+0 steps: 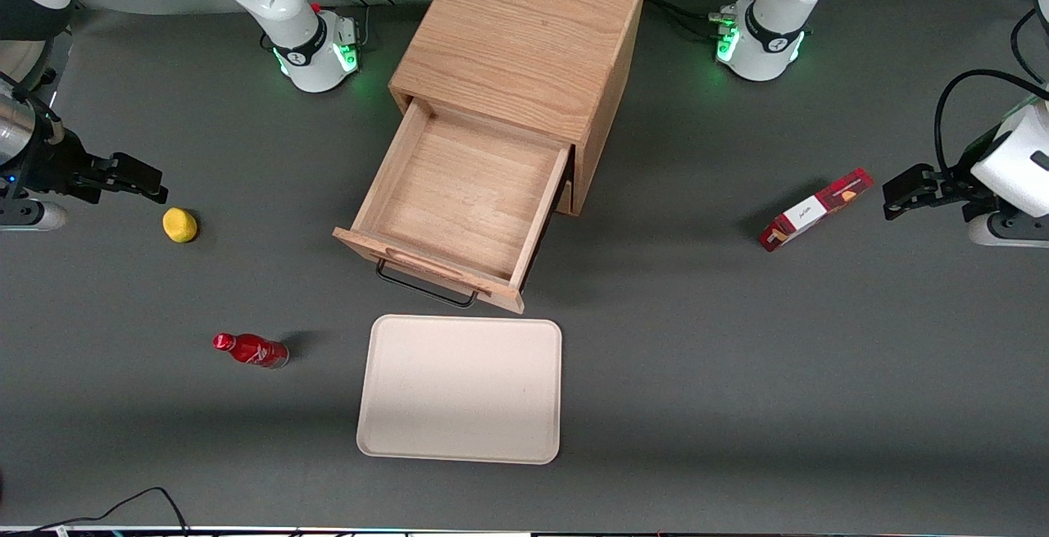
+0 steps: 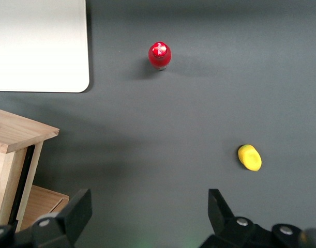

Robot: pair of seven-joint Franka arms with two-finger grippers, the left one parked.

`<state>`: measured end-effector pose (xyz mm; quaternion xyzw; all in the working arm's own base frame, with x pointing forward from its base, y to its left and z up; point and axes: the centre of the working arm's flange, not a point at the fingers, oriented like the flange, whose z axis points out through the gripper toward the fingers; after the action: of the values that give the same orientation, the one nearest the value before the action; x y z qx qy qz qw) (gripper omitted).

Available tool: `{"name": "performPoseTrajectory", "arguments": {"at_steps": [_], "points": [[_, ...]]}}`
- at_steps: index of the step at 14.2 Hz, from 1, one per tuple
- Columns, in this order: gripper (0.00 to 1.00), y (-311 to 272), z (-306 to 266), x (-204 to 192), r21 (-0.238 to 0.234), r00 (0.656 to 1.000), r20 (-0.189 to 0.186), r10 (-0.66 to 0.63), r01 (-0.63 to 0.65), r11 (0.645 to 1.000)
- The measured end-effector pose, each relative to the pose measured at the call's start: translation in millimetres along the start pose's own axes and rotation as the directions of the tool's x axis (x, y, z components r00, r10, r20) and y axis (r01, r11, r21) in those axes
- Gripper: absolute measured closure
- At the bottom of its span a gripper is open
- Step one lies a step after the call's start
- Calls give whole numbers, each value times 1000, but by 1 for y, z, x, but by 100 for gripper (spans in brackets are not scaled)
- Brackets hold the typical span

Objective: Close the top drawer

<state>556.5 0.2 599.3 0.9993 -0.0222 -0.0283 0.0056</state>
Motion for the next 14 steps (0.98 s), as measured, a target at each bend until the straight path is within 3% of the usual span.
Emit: {"name": "performPoseTrajectory", "arguments": {"at_steps": [14], "points": [[0, -3, 0, 0, 0, 1000, -1, -6, 6, 1000]]}}
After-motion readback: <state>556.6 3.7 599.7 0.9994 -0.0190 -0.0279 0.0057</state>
